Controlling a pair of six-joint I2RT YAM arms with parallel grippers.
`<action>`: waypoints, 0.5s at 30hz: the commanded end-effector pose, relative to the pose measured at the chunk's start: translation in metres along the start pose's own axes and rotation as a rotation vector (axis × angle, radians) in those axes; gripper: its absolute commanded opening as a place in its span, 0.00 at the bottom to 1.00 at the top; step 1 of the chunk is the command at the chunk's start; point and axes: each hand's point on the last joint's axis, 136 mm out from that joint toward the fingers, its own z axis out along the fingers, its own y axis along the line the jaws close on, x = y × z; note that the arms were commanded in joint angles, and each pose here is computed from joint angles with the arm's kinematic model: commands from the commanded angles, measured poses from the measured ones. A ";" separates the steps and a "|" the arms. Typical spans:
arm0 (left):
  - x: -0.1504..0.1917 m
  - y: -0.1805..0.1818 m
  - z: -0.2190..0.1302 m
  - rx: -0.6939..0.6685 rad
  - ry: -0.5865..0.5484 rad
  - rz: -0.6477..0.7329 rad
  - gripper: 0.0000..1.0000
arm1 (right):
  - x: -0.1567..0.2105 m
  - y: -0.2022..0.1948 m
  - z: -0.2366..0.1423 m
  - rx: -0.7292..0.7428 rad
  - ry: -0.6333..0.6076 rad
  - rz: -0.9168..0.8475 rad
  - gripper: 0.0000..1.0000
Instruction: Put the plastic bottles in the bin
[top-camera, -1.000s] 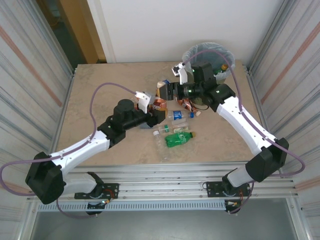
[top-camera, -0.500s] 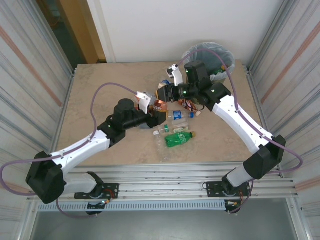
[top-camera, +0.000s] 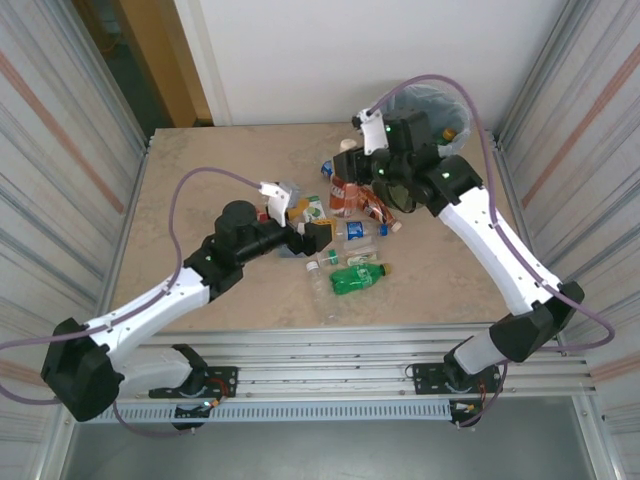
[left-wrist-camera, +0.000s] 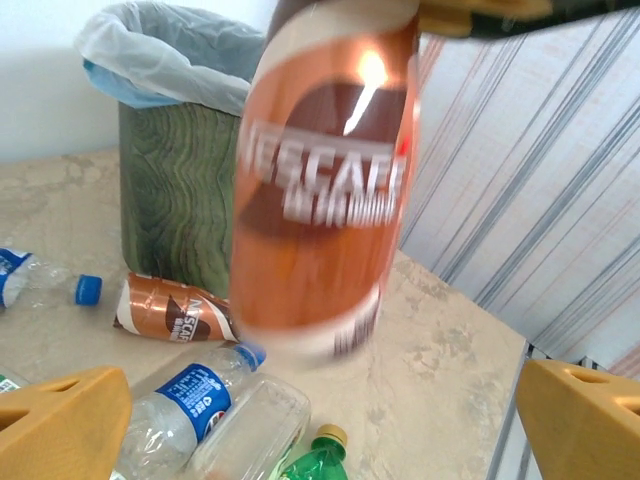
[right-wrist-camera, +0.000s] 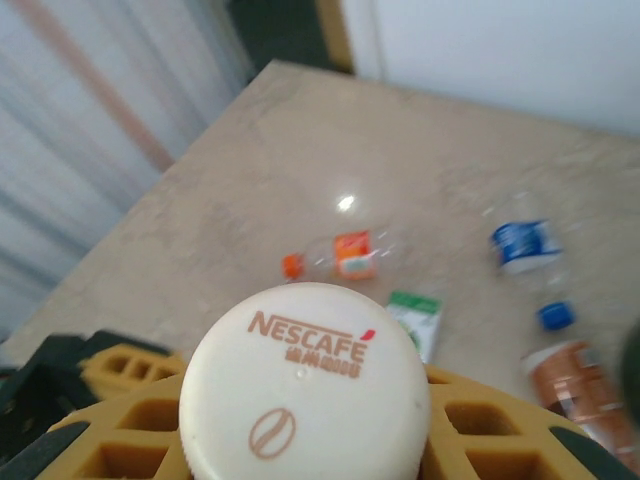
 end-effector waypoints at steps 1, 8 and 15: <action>-0.008 0.010 -0.009 -0.057 -0.051 0.026 0.99 | -0.044 -0.035 -0.039 0.170 -0.148 -0.050 0.24; -0.002 0.020 -0.014 -0.109 -0.047 0.009 0.99 | -0.098 -0.107 -0.071 0.307 -0.348 0.039 0.24; 0.001 0.026 -0.018 -0.148 -0.047 0.000 0.99 | -0.125 -0.173 -0.071 0.387 -0.414 0.119 0.24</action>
